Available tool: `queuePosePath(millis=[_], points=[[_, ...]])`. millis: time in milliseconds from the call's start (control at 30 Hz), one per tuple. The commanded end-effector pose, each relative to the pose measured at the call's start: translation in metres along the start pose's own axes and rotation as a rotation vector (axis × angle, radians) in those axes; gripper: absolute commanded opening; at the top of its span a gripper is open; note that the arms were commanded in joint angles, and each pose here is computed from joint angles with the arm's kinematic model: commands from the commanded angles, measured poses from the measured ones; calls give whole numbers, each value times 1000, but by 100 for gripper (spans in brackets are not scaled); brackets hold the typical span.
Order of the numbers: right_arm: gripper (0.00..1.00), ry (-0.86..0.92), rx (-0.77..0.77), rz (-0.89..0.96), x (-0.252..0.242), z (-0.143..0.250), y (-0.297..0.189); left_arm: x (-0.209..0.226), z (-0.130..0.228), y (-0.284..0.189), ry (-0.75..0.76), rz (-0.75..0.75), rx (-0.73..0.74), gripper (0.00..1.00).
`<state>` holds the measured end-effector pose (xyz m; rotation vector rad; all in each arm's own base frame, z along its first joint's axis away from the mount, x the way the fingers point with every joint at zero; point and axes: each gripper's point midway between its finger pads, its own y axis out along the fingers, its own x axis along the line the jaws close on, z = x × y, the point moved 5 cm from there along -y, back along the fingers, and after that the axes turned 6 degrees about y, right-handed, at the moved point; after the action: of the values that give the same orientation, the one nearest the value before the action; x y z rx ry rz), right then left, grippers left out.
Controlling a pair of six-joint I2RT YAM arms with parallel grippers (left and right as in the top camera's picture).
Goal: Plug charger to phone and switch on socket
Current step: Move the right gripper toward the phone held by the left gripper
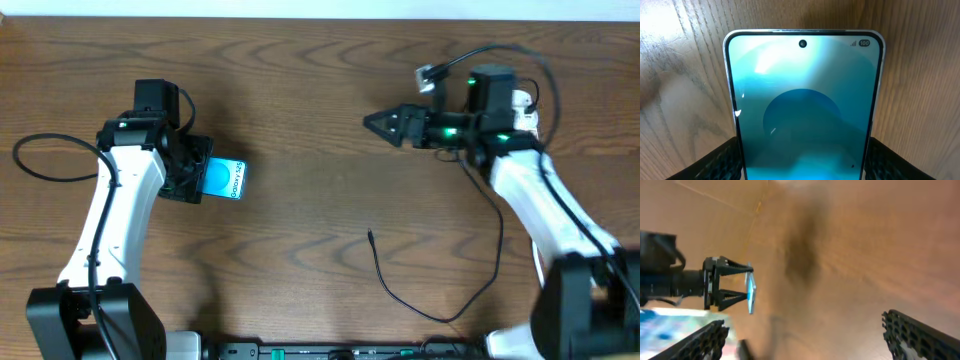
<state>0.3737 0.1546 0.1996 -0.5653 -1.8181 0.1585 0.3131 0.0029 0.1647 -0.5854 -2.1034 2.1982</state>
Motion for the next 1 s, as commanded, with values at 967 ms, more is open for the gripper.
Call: queuePosePath(millis=[967], points=[[97,-14,212,12,52,98,145,-9,28,0,-126,0,3,7]])
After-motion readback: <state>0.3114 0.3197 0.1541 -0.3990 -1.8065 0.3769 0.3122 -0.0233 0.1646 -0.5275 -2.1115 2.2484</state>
